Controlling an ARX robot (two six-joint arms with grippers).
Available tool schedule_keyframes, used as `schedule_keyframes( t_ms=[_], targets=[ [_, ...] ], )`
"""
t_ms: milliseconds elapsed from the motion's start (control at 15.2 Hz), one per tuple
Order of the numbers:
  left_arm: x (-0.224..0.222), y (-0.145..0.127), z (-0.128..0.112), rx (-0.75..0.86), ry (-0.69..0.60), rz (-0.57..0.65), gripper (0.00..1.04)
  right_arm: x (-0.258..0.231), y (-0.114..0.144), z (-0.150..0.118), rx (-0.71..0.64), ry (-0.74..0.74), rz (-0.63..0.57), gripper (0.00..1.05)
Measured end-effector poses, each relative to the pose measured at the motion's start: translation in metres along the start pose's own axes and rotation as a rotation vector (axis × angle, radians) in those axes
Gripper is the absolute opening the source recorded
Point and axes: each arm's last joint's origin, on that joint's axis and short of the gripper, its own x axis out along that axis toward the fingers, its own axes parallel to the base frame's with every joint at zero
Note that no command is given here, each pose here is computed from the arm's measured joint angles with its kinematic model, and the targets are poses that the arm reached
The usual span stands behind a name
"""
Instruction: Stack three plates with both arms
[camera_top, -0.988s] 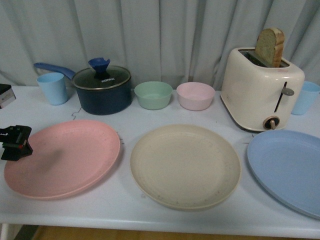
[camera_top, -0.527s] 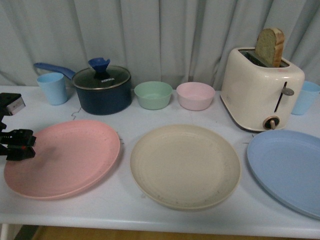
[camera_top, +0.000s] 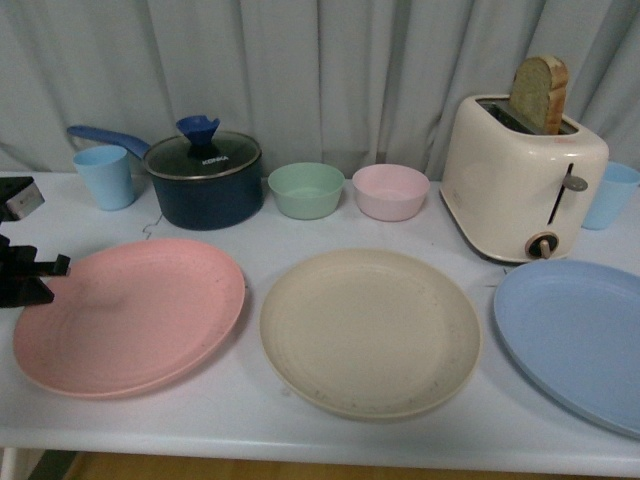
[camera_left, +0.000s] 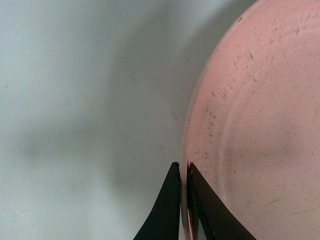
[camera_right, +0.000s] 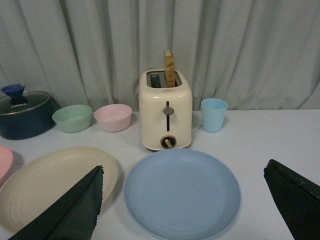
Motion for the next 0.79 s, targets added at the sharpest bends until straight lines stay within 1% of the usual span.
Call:
schedule_keyframes(
  t_ms=[198,395,527,659,791],
  targets=[
    [-0.025,0.003,0.002,-0.02,-0.032,0.035,0.03,0.0,0.0,0.0,0.0,0.0,0.0,0.98],
    [-0.065,0.007,0.01,-0.029,-0.083,0.091,0.03,0.0,0.0,0.0,0.0,0.0,0.0,0.98],
    [-0.099,0.005,0.018,-0.028,-0.144,0.106,0.03,0.0,0.0,0.0,0.0,0.0,0.0,0.98],
    [-0.131,-0.004,0.028,-0.029,-0.221,0.098,0.03,0.0,0.0,0.0,0.0,0.0,0.0,0.98],
    [-0.153,-0.029,0.036,0.007,-0.265,0.068,0.03,0.0,0.0,0.0,0.0,0.0,0.0,0.98]
  ],
)
